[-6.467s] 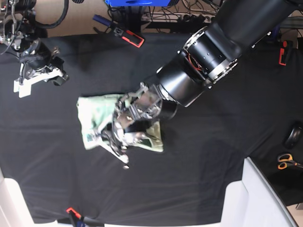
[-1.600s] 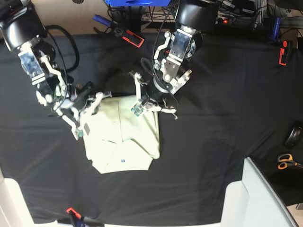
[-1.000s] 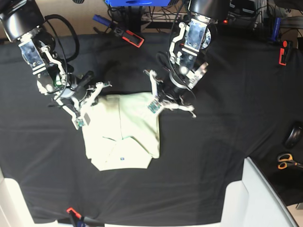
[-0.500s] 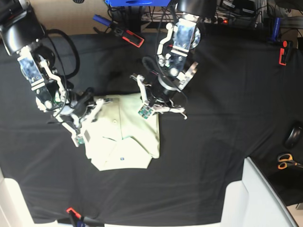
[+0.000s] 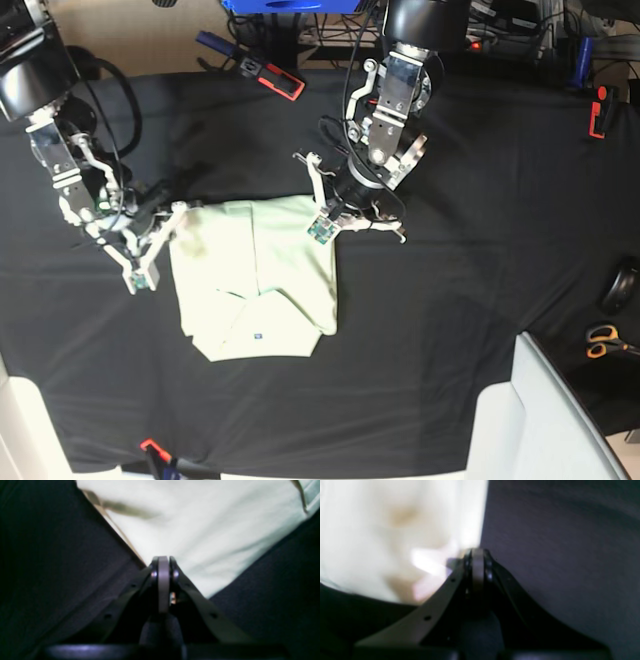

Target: Fold the T-shirt properly

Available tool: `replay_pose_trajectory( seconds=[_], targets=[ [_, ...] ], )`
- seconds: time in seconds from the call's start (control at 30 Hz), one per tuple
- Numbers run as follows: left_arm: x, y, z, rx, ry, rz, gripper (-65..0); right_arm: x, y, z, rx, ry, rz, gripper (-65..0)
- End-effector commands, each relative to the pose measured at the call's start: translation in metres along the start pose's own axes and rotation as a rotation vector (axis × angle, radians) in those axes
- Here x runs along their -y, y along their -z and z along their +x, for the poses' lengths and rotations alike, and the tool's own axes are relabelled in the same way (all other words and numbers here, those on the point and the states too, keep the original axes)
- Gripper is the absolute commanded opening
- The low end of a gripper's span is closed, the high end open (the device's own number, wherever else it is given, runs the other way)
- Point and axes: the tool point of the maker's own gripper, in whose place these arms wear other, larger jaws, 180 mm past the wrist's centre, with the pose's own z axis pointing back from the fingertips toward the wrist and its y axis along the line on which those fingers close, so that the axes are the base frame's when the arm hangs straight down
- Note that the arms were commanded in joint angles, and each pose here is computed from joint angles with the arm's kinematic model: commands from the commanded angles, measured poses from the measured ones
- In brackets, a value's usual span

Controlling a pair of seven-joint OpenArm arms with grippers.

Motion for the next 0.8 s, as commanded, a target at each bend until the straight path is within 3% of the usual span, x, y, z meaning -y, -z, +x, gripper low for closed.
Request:
replay_pose_trajectory(
  seconds=[0.0,0.2,0.43,0.67,0.77],
  targets=[
    [-0.007,0.0,0.011,0.034,-0.002,0.026,-65.0,0.007,-0.003,0.018,0.049,-0.01,-0.01,-64.9],
    [-0.03,-0.019,0.009,0.053,0.017,0.116,-65.0,0.011,-0.013,0.024,0.073,-0.031,-0.013,-64.9],
    [-0.074,-0.066,-0.006,0.078,0.008,0.256,-65.0,-0.006,-0.048,0.03,0.185,-0.106,0.031,-64.9],
    [-0.045,-0.118,-0.018,0.37,0.144,0.143,-65.0,-0.034,-0.08,-0.001,0.44,-0.481,-0.023,-64.9],
    [-0.042,-0.138,-0.038,0.36,0.14,0.143,-65.0,-0.046,-0.097,-0.019,0.48,-0.557,-0.03,-64.9]
  ],
)
